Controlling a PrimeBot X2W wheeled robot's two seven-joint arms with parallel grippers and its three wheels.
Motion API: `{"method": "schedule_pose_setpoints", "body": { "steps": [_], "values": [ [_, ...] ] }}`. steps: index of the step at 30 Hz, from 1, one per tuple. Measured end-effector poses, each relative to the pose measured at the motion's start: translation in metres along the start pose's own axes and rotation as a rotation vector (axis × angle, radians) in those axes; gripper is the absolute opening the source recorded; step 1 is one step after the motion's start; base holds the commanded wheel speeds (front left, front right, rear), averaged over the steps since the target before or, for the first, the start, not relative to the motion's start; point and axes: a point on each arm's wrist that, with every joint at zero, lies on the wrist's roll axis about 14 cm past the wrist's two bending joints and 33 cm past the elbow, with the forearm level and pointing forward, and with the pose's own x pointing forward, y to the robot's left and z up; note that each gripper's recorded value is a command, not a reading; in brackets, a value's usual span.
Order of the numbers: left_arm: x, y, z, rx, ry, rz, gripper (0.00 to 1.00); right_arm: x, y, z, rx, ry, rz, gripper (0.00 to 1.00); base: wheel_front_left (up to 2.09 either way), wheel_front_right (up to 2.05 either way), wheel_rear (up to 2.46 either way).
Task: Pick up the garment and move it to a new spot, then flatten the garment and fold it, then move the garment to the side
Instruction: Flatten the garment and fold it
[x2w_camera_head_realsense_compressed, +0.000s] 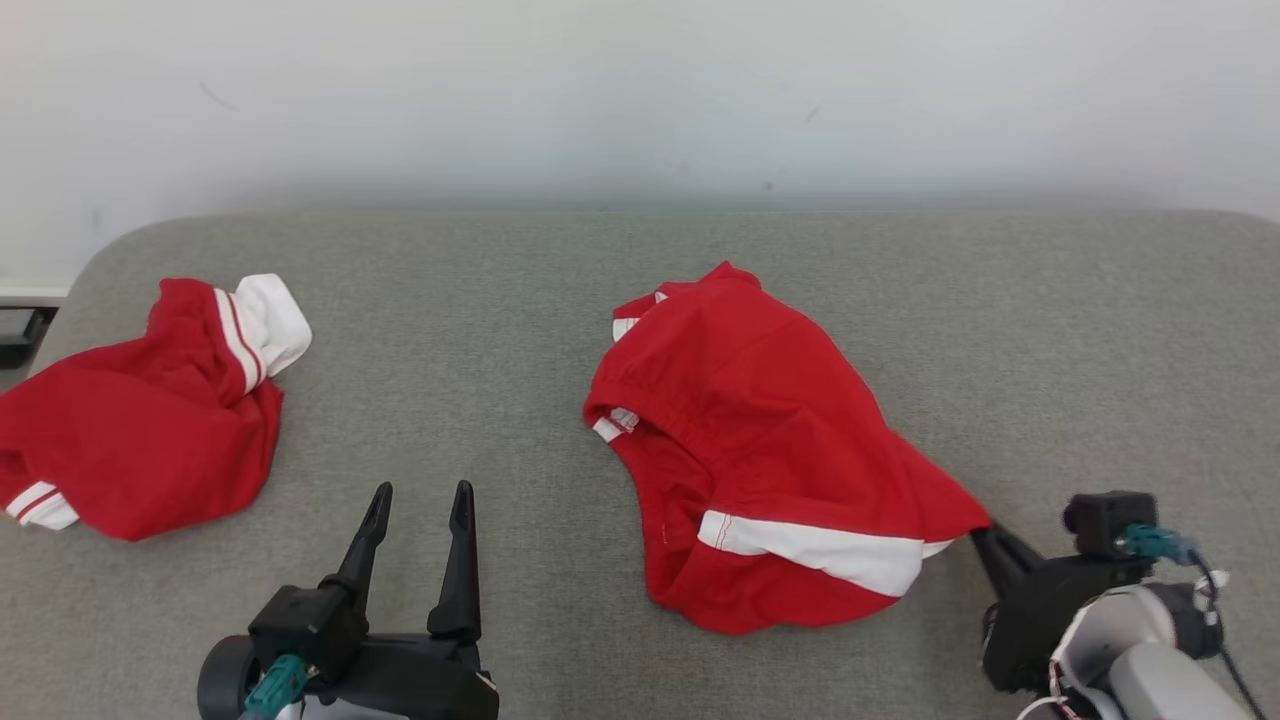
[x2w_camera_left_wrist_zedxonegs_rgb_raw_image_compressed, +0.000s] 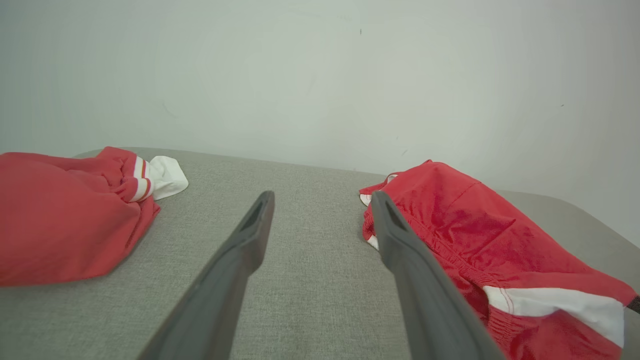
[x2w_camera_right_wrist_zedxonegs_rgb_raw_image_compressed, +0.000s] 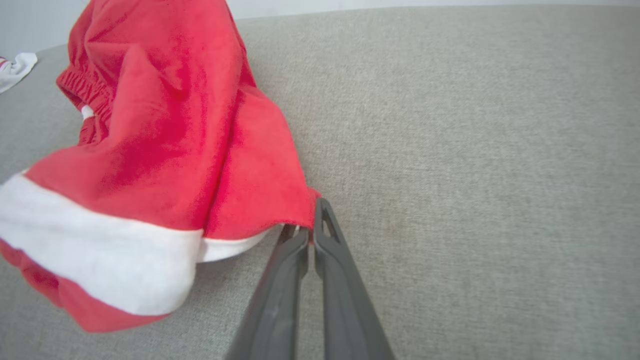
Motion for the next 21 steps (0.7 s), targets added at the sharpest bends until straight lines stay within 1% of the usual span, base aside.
{"method": "schedule_pose_setpoints", "body": {
  "steps": [9,11,14,17,18,19,21],
  "values": [
    [0.008,-0.031,-0.008,0.009,0.027,-0.094,1.00,-0.027,-0.071,0.059,-0.017,-0.212,-0.180,0.00,0.00,0.00,0.00],
    [0.010,-0.035,-0.009,0.007,0.029,-0.105,1.00,-0.034,-0.085,0.066,-0.020,-0.237,-0.220,0.00,0.00,0.00,0.00],
    [0.009,-0.040,-0.011,0.007,0.043,-0.118,1.00,-0.038,-0.094,0.069,-0.027,-0.246,-0.255,0.00,0.00,0.00,0.00],
    [0.008,-0.041,-0.013,0.008,0.053,-0.123,1.00,-0.036,-0.093,0.064,-0.029,-0.227,-0.253,0.00,0.00,0.00,0.00],
    [0.008,-0.041,-0.014,0.008,0.054,-0.123,1.00,-0.035,-0.092,0.061,-0.025,-0.218,-0.249,0.46,0.00,0.00,0.00],
    [0.007,-0.042,-0.014,0.008,0.056,-0.124,1.00,-0.034,-0.090,0.058,-0.017,-0.206,-0.245,1.00,0.00,0.00,0.00],
    [0.006,-0.043,-0.017,0.009,0.069,-0.128,1.00,-0.033,-0.086,0.050,-0.007,-0.183,-0.237,1.00,0.00,0.00,0.00]
  ]
}}
